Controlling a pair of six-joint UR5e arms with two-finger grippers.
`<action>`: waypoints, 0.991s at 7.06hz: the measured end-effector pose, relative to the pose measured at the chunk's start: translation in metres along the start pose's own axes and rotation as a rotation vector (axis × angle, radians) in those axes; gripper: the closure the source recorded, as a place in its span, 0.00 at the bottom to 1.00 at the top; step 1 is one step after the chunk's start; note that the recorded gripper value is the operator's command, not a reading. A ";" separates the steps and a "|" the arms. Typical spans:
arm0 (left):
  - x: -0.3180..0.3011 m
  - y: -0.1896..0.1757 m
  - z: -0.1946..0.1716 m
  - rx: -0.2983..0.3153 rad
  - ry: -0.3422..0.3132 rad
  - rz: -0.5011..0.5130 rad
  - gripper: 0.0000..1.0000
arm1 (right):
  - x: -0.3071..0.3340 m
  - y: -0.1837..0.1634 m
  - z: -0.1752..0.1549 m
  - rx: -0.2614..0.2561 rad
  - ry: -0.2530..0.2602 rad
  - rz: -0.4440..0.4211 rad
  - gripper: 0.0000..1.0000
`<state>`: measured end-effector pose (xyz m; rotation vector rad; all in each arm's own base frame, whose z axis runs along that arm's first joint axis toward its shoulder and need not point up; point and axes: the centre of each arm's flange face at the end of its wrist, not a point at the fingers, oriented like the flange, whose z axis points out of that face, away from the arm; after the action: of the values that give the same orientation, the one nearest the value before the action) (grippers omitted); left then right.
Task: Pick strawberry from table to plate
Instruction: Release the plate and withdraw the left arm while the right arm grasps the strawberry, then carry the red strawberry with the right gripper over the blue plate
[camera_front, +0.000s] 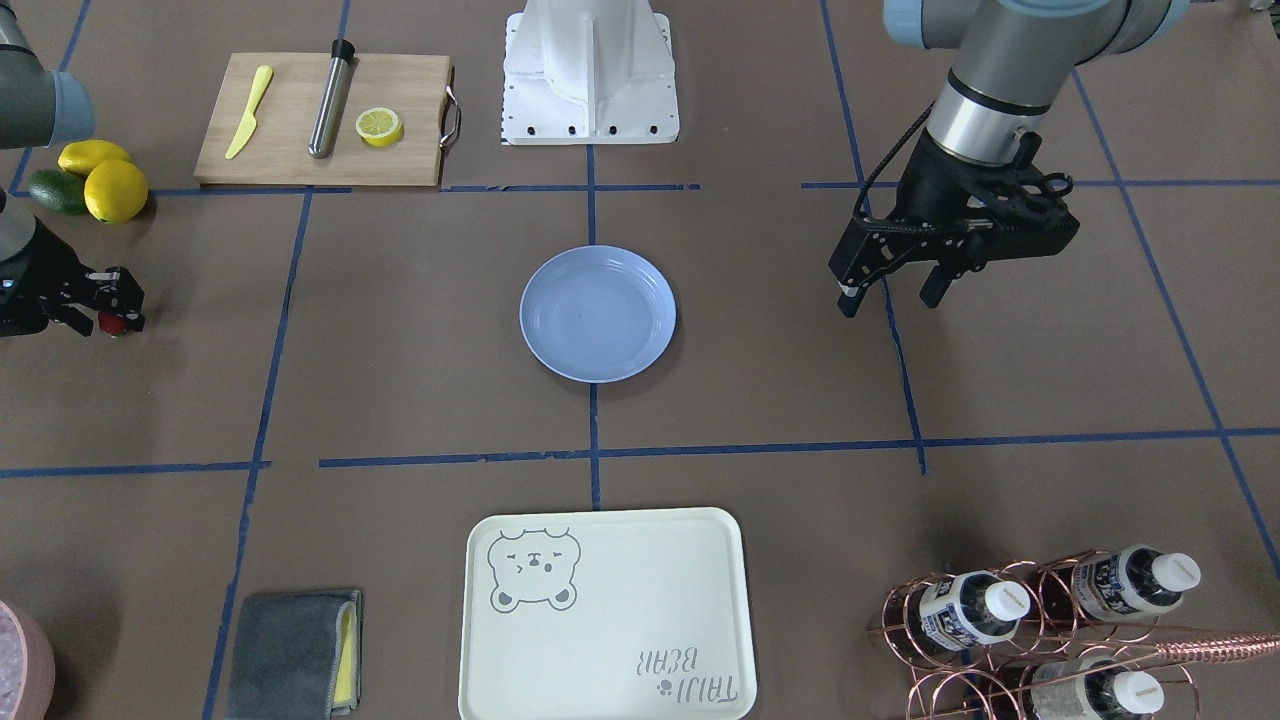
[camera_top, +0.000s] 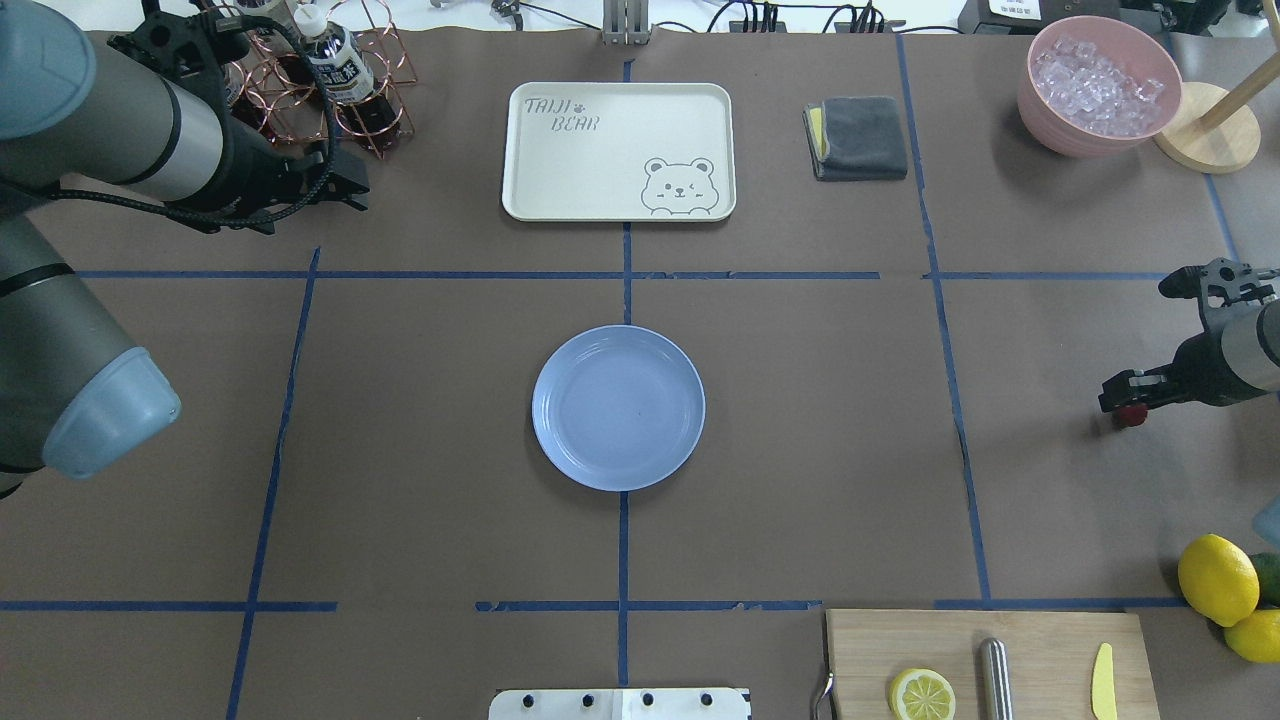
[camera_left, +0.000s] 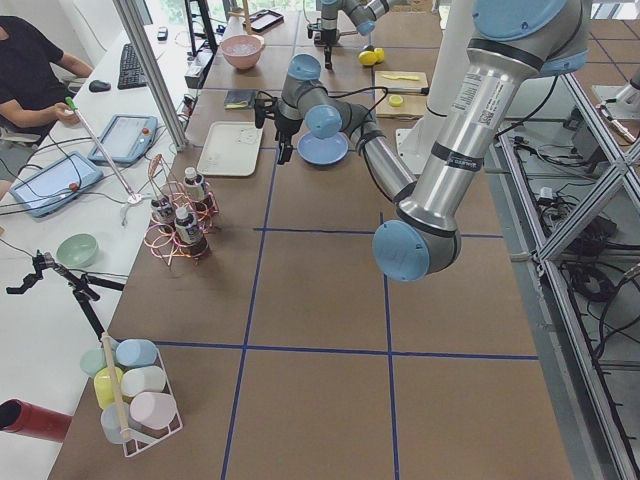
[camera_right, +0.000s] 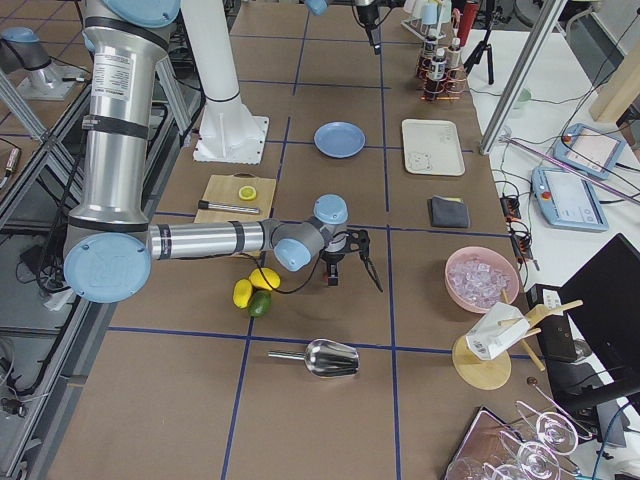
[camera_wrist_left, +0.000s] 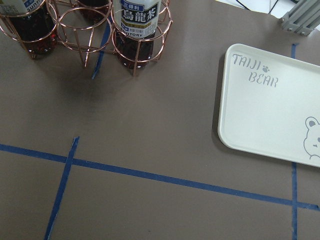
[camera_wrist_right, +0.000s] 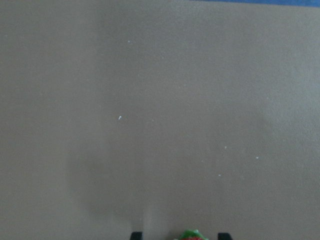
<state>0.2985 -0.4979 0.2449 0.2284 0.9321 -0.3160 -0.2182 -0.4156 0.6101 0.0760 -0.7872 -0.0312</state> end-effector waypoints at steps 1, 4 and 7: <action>0.000 0.000 0.000 0.000 0.000 0.000 0.00 | 0.001 0.001 0.001 -0.002 0.003 -0.001 1.00; -0.006 -0.003 -0.001 0.000 -0.005 0.009 0.00 | -0.012 0.001 -0.013 0.012 -0.021 -0.026 1.00; -0.078 -0.035 -0.008 0.012 -0.090 0.135 0.00 | -0.094 -0.024 -0.071 0.038 -0.090 -0.051 1.00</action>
<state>0.2369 -0.5149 0.3019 0.2842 0.8219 -0.2054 -0.2345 -0.4302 0.4921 0.1317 -0.8761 -0.0685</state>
